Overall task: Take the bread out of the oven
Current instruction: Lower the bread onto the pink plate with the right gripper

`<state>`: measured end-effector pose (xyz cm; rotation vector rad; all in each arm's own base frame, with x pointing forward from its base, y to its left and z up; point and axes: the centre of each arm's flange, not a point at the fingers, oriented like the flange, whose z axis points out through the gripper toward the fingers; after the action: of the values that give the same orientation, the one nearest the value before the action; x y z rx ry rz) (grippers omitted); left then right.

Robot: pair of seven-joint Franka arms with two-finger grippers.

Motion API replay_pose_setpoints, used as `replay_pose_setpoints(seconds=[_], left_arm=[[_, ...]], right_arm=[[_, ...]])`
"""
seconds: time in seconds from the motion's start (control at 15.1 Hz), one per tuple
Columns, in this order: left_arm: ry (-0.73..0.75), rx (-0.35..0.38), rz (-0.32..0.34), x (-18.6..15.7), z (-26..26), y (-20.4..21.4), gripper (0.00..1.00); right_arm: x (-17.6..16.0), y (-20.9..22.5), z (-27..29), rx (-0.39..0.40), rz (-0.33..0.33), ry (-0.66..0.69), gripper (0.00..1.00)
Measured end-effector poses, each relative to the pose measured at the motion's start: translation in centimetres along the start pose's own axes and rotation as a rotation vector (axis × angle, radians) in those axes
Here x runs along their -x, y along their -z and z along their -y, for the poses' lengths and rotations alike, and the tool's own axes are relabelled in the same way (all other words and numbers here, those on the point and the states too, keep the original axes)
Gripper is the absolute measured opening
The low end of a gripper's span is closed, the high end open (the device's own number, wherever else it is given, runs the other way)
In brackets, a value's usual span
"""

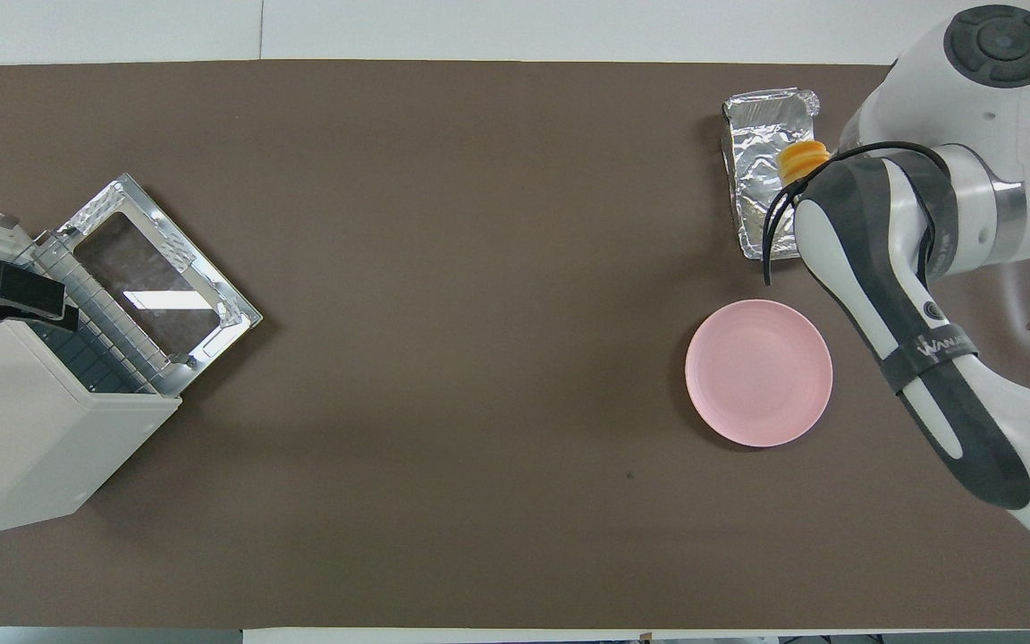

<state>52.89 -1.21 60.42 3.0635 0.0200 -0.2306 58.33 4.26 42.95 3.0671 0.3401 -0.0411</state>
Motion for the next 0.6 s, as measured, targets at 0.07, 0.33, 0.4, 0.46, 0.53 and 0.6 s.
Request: replay_pose_setpoints(seconds=[0.07, 0.33, 0.4, 0.46, 0.53, 0.6], left_arm=[[0.0, 0.0, 0.0, 0.0, 0.0, 0.0, 1.0], [0.0, 0.0, 0.0, 0.0, 0.0, 0.0, 1.0], [0.0, 0.0, 0.0, 0.0, 0.0, 0.0, 1.0], [0.0, 0.0, 0.0, 0.0, 0.0, 0.0, 1.0], [0.0, 0.0, 0.0, 0.0, 0.0, 0.0, 1.0], [0.0, 0.0, 0.0, 0.0, 0.0, 0.0, 1.0]], right_arm=[[2.1, -0.5, 0.4, -0.017, -0.01, -0.01, 0.09], [9.6, -3.6, 1.7, -0.047, -0.07, -0.04, 0.09], [11.0, -4.6, 2.1, -0.046, -0.092, -0.044, 0.09], [12.3, -5.8, 2.7, -0.046, -0.113, -0.044, 0.09], [13.3, -6.9, 3.4, -0.046, -0.131, -0.047, 0.09], [13.9, -7.8, 3.9, -0.045, -0.144, -0.05, 0.09]])
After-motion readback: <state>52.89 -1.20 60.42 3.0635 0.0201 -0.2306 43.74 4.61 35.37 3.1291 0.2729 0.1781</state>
